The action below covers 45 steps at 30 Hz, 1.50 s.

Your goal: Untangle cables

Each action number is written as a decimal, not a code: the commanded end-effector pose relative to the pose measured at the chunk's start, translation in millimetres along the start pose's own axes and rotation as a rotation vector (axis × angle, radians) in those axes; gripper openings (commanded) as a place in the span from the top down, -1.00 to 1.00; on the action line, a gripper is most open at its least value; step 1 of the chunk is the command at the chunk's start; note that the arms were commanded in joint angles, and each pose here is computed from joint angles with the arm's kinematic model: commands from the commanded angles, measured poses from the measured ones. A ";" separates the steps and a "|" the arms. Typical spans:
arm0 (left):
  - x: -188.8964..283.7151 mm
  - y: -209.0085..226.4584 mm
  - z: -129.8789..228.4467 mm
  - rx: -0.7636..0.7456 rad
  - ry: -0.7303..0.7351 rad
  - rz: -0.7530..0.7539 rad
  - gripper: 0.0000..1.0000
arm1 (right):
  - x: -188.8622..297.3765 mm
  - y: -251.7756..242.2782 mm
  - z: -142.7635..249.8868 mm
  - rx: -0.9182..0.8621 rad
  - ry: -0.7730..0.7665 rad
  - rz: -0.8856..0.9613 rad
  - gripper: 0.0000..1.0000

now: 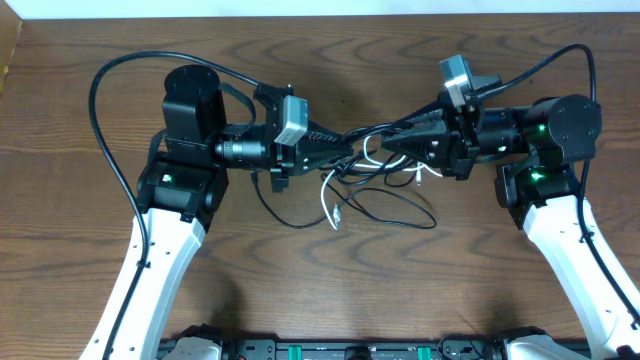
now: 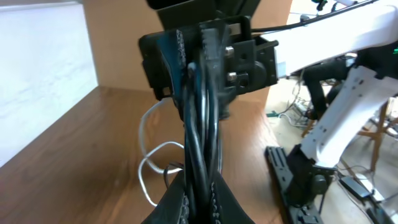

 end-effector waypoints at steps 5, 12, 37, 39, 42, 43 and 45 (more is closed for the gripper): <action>1.7 13.0 0.7 -0.020 0.028 -0.099 0.85 | 3.0 -2.3 -5.9 0.020 -0.020 0.024 -0.99; 17.7 25.5 2.3 -0.017 0.038 -0.185 0.85 | 10.2 -5.5 -7.6 0.017 -0.030 0.048 -0.99; 15.6 42.2 -14.9 0.204 -0.035 -0.322 0.85 | -9.6 -17.1 -17.6 -0.491 -0.191 0.106 -0.98; 9.2 38.8 -15.9 0.199 -0.035 -0.300 0.85 | -11.4 -17.4 -18.2 -0.492 -0.199 0.108 -0.98; 4.8 36.4 -16.8 0.195 -0.035 -0.285 0.85 | -10.6 -18.7 -19.3 -0.492 -0.212 0.117 -0.97; 4.7 36.4 -17.2 0.196 -0.037 -0.285 0.85 | -10.4 -19.0 -19.5 -0.492 -0.215 0.118 -0.97; 4.7 36.4 -17.6 0.200 -0.039 -0.285 0.85 | -10.3 -19.3 -19.7 -0.492 -0.217 0.120 -0.96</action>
Point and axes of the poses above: each gripper's point midway between its finger pads, its own x axis back along the fingers, its own y axis along the line the jaws close on, z = x × y, the point moved 6 cm from there along x, back along the fingers, and after that the axes turned 5 degrees about -x, right-handed, at the moved point
